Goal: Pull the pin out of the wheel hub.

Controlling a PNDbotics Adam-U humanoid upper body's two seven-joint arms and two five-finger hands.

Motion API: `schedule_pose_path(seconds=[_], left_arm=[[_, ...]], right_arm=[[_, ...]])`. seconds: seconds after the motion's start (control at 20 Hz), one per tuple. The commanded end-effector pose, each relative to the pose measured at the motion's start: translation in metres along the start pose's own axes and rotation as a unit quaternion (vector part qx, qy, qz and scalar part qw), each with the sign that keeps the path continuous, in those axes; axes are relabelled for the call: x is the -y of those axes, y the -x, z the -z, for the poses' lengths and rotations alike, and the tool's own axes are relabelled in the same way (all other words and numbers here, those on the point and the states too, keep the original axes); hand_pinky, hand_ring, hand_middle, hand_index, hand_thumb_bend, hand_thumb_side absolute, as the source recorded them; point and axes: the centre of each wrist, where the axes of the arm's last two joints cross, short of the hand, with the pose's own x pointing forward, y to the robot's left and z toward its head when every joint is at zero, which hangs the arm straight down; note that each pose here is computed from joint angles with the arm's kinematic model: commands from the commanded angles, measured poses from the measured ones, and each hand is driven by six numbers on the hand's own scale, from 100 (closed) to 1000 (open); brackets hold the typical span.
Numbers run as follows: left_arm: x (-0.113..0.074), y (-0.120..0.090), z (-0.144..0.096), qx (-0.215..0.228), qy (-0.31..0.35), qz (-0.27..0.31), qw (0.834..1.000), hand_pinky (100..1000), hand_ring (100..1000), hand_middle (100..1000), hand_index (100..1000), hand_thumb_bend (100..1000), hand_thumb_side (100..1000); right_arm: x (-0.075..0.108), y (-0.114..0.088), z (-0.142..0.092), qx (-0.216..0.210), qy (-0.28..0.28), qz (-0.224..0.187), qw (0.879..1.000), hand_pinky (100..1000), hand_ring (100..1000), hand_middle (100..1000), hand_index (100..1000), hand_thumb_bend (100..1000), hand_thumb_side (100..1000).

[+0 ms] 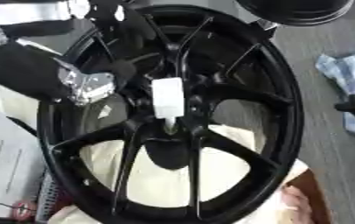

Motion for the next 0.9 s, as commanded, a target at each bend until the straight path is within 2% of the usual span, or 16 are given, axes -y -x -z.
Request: schedule_pose_path(seconds=[0.05, 0.45, 0.55, 0.6, 0.7, 0.9], left_arm=[[-0.007, -0.009, 0.001, -0.015, -0.012, 0.009, 1.0, 842, 828, 772, 906, 162, 396], [0.001, -0.019, 0.015, -0.045, -0.031, 0.018, 0.998, 843, 827, 771, 897, 227, 416], [0.005, -0.017, 0.015, -0.05, -0.029, 0.022, 0.998, 844, 829, 774, 900, 227, 437], [0.007, -0.016, 0.016, -0.051, -0.027, 0.022, 0.998, 848, 833, 779, 904, 241, 489], [0.011, -0.013, 0.015, -0.053, -0.023, 0.023, 0.998, 848, 834, 780, 906, 244, 506], [0.019, -0.006, 0.012, -0.055, -0.031, 0.028, 0.998, 842, 828, 777, 903, 220, 468]], right_arm=[[0.0, -0.007, 0.003, 0.009, -0.007, -0.009, 1.0, 992, 736, 601, 710, 100, 692], [-0.003, -0.007, 0.004, 0.005, -0.007, -0.007, 1.0, 994, 736, 601, 710, 100, 719], [-0.004, -0.007, 0.004, 0.004, -0.007, -0.007, 1.0, 994, 736, 601, 710, 100, 725], [-0.005, -0.007, 0.004, 0.003, -0.007, -0.007, 1.0, 994, 736, 601, 711, 100, 731], [-0.006, -0.007, 0.005, 0.002, -0.007, -0.006, 1.0, 995, 736, 601, 711, 100, 735], [-0.008, -0.006, 0.005, 0.0, -0.006, -0.005, 1.0, 996, 737, 601, 711, 100, 748]])
